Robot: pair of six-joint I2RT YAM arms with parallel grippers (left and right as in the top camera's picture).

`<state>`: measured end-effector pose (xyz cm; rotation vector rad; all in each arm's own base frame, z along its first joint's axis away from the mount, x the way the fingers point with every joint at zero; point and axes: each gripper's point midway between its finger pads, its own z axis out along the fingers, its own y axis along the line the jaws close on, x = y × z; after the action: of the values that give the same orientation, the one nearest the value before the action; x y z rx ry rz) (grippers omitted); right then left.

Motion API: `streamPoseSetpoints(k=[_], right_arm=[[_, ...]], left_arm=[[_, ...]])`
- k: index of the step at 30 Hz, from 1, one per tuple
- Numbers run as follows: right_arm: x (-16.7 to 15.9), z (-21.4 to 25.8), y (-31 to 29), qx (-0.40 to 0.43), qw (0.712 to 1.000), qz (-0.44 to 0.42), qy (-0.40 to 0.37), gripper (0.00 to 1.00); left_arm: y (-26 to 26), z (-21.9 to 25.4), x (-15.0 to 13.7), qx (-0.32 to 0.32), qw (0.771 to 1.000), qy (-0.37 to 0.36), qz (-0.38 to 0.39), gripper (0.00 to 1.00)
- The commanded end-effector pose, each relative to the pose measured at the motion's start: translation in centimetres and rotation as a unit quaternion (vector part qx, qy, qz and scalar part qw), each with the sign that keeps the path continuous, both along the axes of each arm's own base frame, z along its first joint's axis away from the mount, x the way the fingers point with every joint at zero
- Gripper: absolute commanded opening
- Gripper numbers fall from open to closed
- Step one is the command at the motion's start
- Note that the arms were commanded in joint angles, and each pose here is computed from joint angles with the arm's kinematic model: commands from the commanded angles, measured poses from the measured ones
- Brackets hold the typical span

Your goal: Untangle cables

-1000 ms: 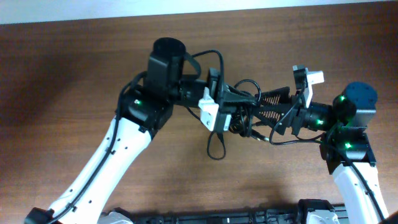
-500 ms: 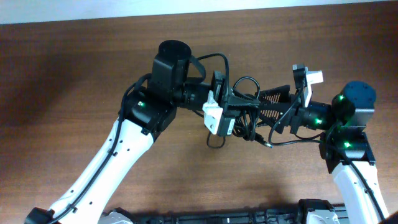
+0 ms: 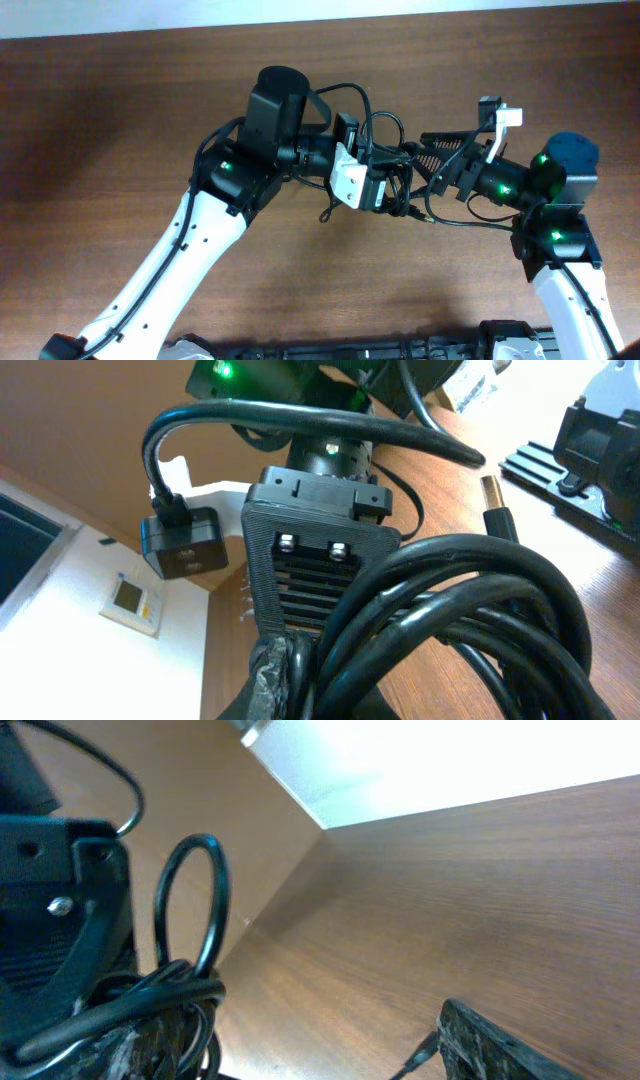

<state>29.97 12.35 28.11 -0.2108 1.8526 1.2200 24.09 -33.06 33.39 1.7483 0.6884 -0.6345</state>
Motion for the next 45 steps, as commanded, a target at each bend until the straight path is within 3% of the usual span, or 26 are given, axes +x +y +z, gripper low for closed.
streamPoseSetpoints(k=[1, 10, 16, 18, 21, 25, 38, 45], right_arm=[[5.8, -2.5, -7.5, -0.036, 0.966, -0.25, 0.048, 0.77], [5.5, -4.2, -8.1, -0.057, 0.96, -0.264, 0.076, 0.77], [4.3, -3.5, -5.4, -0.071, 0.982, -0.171, 0.035, 0.78], [3.5, -2.9, -4.2, -0.079, 0.989, -0.123, 0.004, 0.85], [2.1, -2.0, -2.3, -0.089, 0.994, -0.046, -0.053, 0.87], [1.5, -1.7, -1.7, -0.094, 0.993, -0.019, -0.076, 0.97], [0.1, -0.3, -0.4, -0.073, 0.991, 0.037, -0.109, 0.99], [-3.7, 2.8, 1.6, -0.044, 0.963, 0.164, -0.208, 0.99]], left_arm=[[-0.1, 2.5, -8.0, -0.052, 0.981, 0.078, -0.17, 0.0], [-0.4, 2.0, -7.0, -0.04, 0.987, 0.069, -0.143, 0.0], [-1.0, 0.0, -3.3, 0.008, 0.999, 0.034, -0.037, 0.0], [-1.0, -0.6, -1.9, 0.025, 1.0, 0.019, 0.003, 0.0], [-0.9, -1.0, 0.1, 0.04, 0.998, -0.007, 0.055, 0.0], [-0.8, -0.6, 2.0, 0.041, 0.993, -0.04, 0.099, 0.0], [2.8, 3.2, 3.5, 0.006, 0.986, -0.049, 0.158, 0.0], [2.5, 3.4, 2.5, -0.004, 0.991, -0.042, 0.129, 0.0]])
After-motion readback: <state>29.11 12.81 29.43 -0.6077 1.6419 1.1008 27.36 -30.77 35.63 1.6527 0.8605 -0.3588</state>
